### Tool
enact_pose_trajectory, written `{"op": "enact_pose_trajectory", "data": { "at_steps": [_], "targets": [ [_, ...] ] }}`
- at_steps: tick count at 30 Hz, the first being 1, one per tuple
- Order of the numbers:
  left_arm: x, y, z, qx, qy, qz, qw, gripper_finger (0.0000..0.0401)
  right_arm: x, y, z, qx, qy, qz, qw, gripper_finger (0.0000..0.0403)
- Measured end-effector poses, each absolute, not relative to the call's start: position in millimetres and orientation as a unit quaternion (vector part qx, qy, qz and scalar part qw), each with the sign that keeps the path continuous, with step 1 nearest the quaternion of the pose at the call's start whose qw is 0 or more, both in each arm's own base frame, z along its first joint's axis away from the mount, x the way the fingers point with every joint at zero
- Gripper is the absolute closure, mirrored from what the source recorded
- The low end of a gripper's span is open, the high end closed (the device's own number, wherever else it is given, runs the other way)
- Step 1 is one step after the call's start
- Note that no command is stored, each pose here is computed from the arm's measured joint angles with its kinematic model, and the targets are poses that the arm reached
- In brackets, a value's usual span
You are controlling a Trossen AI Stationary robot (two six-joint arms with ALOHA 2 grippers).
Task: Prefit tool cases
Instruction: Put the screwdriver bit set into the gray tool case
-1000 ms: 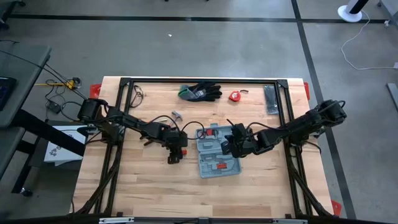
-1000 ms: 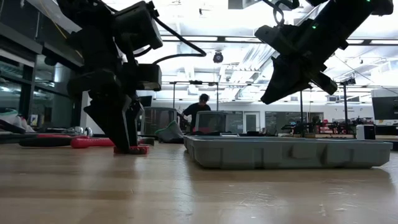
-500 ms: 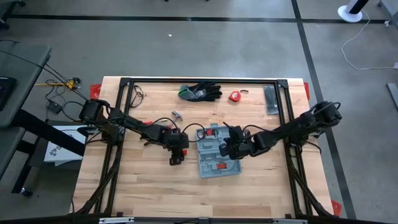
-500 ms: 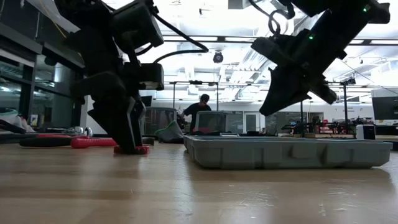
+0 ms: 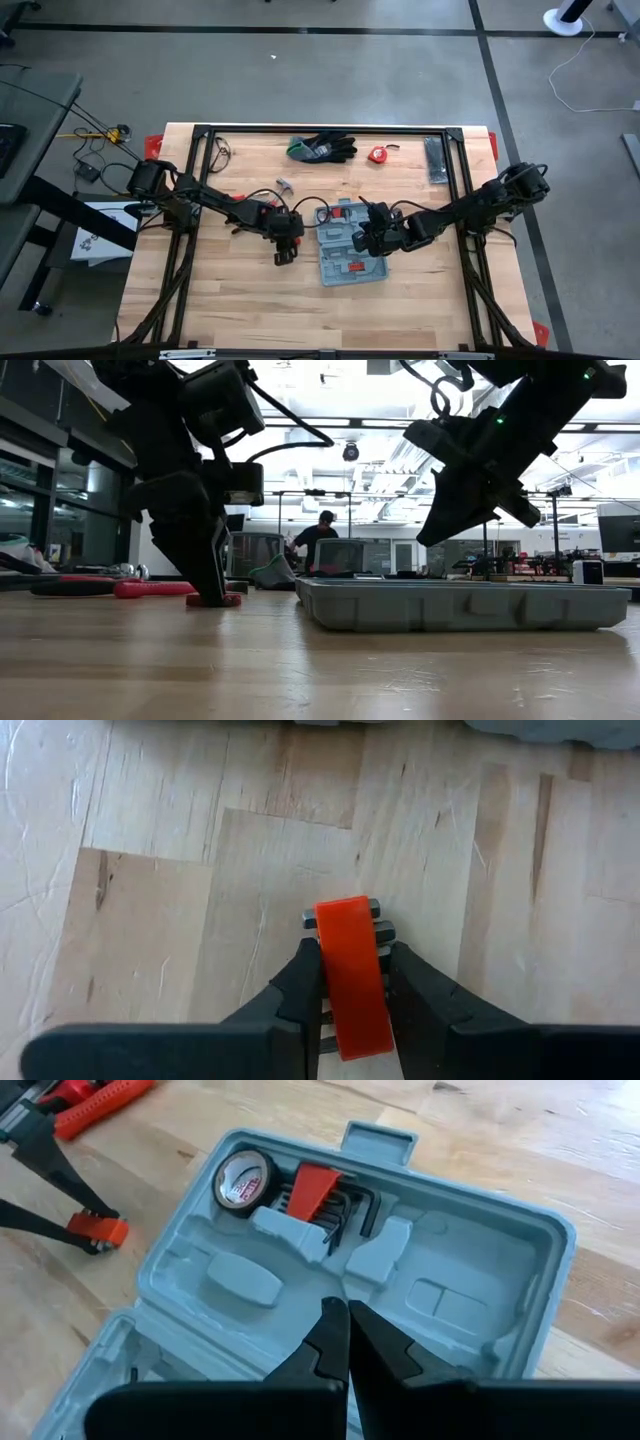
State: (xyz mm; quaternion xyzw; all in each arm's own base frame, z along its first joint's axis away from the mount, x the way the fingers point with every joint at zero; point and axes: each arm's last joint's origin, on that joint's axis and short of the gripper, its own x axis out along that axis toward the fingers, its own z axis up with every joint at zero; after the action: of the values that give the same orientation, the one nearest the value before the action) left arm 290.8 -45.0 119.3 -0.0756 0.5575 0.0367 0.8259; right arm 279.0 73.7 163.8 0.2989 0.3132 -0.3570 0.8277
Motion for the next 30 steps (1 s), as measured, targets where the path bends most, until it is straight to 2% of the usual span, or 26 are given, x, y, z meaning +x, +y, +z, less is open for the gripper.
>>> {"op": "enact_pose_trajectory", "data": {
  "at_steps": [11, 18, 25, 30],
  "targets": [
    [285.9, -44.4, 133.2, -0.086, 0.547, 0.028, 0.832, 0.0328, 278.9, 74.4, 163.6, 0.306, 0.323, -0.348, 0.825, 0.0403],
    [286.9, -47.5, 142.0, -0.101, 0.538, -0.027, 0.837, 0.0328, 278.9, 74.6, 163.7, 0.307, 0.324, -0.346, 0.825, 0.0403],
    [304.7, -52.1, 164.5, -0.103, 0.497, -0.069, 0.859, 0.0328, 279.0, 74.7, 163.8, 0.308, 0.324, -0.345, 0.825, 0.0403],
    [317.1, -53.3, 182.5, -0.084, 0.47, -0.057, 0.877, 0.0328, 279.1, 75.0, 166.2, 0.315, 0.324, -0.339, 0.825, 0.0403]
  ]
}}
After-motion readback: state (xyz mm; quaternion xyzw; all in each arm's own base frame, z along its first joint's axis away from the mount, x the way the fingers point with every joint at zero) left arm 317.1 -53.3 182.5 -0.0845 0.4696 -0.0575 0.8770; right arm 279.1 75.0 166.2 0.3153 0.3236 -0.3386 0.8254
